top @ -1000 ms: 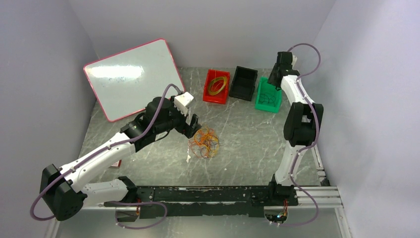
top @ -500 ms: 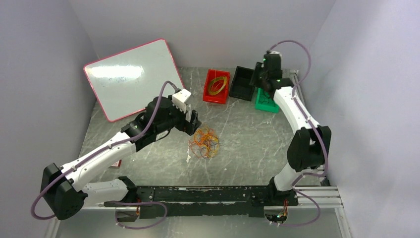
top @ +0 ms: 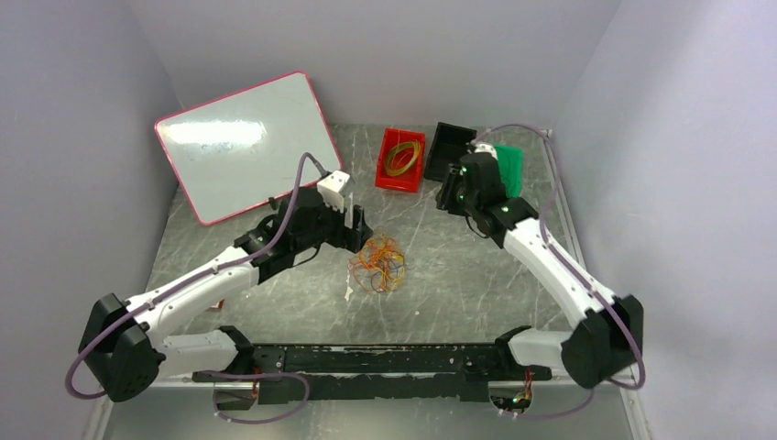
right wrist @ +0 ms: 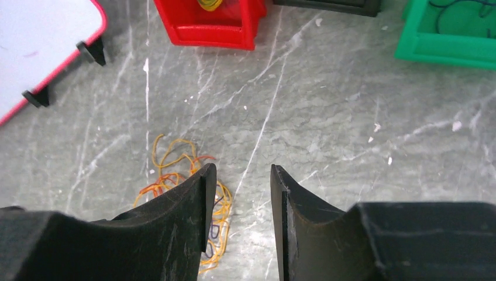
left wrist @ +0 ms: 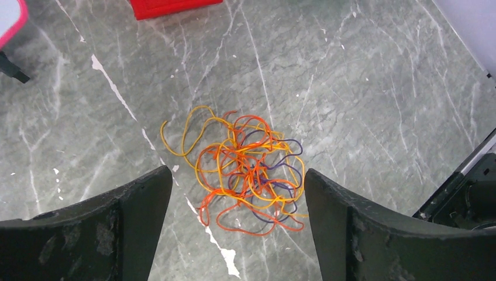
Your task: Untangle the cables
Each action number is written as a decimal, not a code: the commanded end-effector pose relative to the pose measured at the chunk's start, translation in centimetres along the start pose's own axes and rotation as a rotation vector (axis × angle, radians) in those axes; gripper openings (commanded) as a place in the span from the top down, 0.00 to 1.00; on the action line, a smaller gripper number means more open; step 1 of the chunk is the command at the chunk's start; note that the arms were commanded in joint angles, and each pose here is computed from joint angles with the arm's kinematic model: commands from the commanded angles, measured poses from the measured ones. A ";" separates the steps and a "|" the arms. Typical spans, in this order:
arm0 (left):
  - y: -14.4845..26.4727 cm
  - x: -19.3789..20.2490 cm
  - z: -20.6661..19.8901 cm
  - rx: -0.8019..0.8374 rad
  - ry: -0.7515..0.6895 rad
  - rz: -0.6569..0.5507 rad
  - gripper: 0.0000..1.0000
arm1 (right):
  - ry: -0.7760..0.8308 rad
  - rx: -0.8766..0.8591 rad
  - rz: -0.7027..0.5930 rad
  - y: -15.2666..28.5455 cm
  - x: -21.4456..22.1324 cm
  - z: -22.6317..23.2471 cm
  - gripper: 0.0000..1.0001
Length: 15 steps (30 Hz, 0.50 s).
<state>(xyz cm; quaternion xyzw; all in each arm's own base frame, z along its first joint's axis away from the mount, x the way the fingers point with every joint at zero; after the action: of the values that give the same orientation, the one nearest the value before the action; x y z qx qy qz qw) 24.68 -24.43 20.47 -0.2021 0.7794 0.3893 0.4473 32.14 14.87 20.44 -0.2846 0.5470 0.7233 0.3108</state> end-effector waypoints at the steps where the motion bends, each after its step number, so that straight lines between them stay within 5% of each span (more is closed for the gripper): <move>1: -1.1 -0.4 -0.2 0.004 0.108 -0.047 0.14 | -0.124 0.007 -0.107 2.3 -0.9 -0.4 0.57; 15: -5.5 4.3 -1.7 -0.031 0.137 0.107 0.26 | -0.108 -0.251 0.093 2.9 6.0 1.5 0.57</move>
<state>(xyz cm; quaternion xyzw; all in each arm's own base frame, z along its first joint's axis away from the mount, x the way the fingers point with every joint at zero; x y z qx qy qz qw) 24.26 -28.23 14.08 -0.1639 0.8134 0.4149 0.3734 26.97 14.70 17.79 -0.2344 0.4958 0.7741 0.3162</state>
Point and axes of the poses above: each gripper's point midway between its finger pads, its own y axis back along the fingers, its own z axis along the line the jaws close on, x = y × z, the point moved 3 cm from there along y, back along the fingers, and after that the axes turned 3 degrees about y, right-handed, at the moved point
